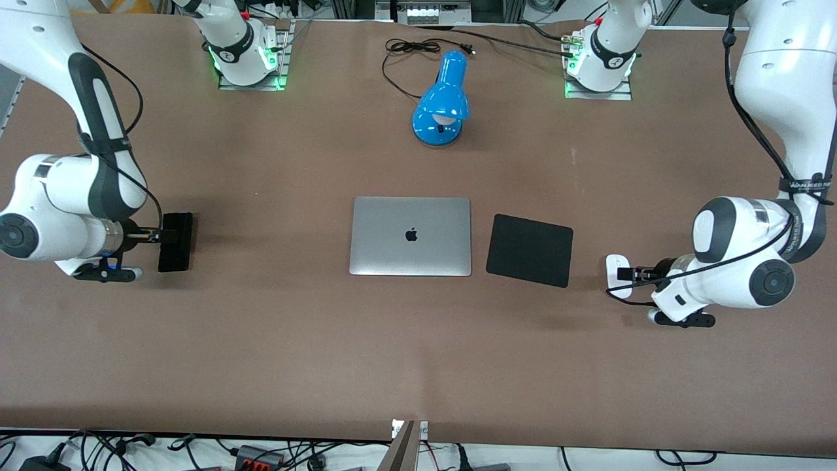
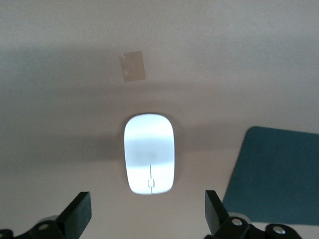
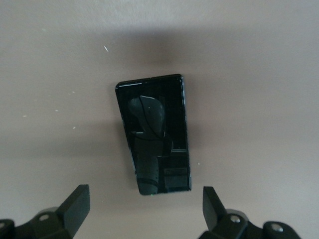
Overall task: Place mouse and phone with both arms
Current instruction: 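Grasp the black phone with the right gripper while the left gripper grasps the mouse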
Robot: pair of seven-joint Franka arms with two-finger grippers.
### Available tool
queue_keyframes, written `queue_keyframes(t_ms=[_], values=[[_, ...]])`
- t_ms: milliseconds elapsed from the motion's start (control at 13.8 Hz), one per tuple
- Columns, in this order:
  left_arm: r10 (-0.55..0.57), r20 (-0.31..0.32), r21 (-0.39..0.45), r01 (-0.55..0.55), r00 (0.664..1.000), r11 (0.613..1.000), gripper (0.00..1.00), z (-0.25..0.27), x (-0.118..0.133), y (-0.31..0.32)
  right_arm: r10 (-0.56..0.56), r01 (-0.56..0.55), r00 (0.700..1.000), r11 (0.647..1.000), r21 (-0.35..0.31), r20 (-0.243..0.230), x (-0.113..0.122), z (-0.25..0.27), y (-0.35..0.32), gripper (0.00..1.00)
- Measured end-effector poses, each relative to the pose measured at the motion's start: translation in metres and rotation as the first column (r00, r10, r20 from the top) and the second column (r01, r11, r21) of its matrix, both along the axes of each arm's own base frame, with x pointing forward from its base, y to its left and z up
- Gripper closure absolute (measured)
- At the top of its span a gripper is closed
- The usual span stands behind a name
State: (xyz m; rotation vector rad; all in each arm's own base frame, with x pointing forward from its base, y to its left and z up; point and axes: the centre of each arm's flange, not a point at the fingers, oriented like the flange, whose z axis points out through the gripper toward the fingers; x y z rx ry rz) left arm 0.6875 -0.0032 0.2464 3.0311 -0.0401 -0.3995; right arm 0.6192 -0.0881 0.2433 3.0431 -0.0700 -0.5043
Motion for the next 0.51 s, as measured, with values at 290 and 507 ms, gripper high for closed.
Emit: queue_keyframes(t_ms=[290,507], values=[[-0.025,-0.022,0.015,0.025,0.999,1.000,0.00,-0.037,-0.002,-0.003,0.029,-0.029,1.000,0.999,0.013,0.003,0.000,-0.045,-0.007,0.00],[-0.026,-0.037,0.011,0.026,0.999,1.000,0.00,-0.051,-0.004,-0.004,0.062,-0.062,0.998,0.998,0.027,0.005,-0.003,-0.060,-0.011,0.00]])
